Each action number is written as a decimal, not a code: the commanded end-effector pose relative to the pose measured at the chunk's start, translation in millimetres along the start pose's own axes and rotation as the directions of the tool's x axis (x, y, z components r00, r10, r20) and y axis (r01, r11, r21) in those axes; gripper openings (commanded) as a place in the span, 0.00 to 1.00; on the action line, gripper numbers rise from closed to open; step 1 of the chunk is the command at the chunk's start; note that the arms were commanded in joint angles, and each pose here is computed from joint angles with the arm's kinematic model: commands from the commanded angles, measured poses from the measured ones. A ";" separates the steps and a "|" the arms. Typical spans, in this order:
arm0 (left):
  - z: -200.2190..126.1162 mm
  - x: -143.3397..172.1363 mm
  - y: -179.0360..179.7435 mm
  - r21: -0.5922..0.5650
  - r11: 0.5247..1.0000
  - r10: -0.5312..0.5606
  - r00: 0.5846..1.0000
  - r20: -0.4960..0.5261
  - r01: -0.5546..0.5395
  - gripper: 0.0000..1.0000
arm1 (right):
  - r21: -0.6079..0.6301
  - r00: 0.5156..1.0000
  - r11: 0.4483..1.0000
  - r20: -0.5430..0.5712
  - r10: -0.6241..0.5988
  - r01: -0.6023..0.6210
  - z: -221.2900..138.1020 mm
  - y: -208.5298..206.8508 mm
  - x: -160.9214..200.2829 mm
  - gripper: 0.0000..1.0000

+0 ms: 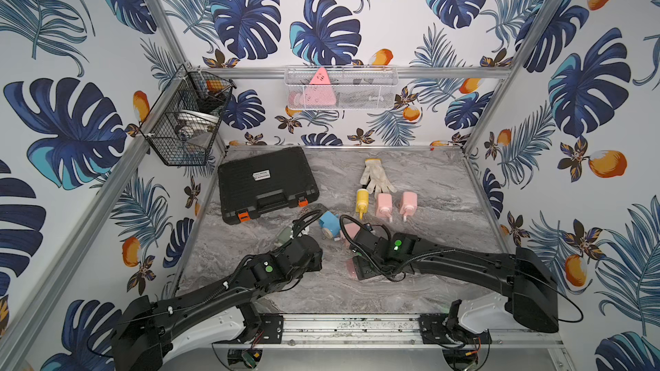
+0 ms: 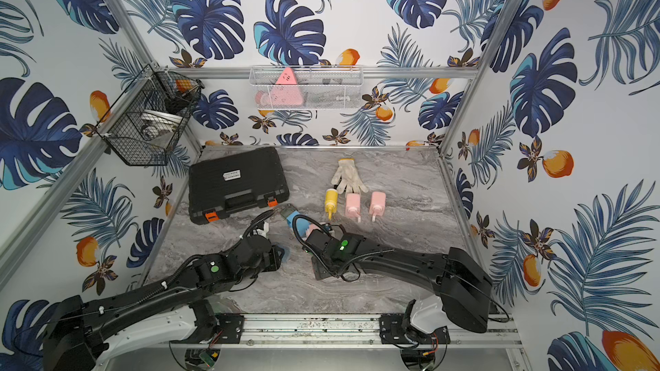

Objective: Put the tray back into the pencil sharpener
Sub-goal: Pick up the container from the center of the board.

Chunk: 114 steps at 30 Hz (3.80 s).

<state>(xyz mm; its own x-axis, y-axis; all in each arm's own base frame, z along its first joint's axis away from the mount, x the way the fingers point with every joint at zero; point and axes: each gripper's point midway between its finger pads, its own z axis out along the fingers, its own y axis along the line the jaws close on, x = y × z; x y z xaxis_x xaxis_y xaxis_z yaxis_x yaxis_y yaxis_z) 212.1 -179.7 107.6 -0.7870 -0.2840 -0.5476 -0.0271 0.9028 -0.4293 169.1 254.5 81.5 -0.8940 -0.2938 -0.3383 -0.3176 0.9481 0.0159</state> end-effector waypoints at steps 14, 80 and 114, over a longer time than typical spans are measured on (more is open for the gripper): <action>-4.3 1.7 5.8 0.037 0.993 -0.111 0.993 0.026 0.110 0.40 | -0.005 1.000 1.000 0.016 -0.016 0.016 48.1 26.4 -9.1 0.87; -41.5 -11.5 -123.9 0.668 0.433 -0.473 0.783 -0.403 0.605 0.66 | -0.413 0.773 0.810 0.630 -0.075 0.416 -88.1 66.8 -54.8 0.56; -60.3 -41.0 -149.0 0.733 0.225 -0.507 0.720 -0.475 0.642 0.12 | -0.492 0.687 0.754 0.723 0.075 0.435 -102.9 57.4 -45.4 0.55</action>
<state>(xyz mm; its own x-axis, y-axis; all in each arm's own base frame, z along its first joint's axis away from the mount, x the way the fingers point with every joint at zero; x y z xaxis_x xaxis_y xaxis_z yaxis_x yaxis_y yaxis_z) 211.0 -282.1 212.9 -0.8324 -0.5173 0.1989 -0.1309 -0.1651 -0.9775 161.6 305.6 193.6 -0.3836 -0.0698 -0.9209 -0.7854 0.5492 0.2855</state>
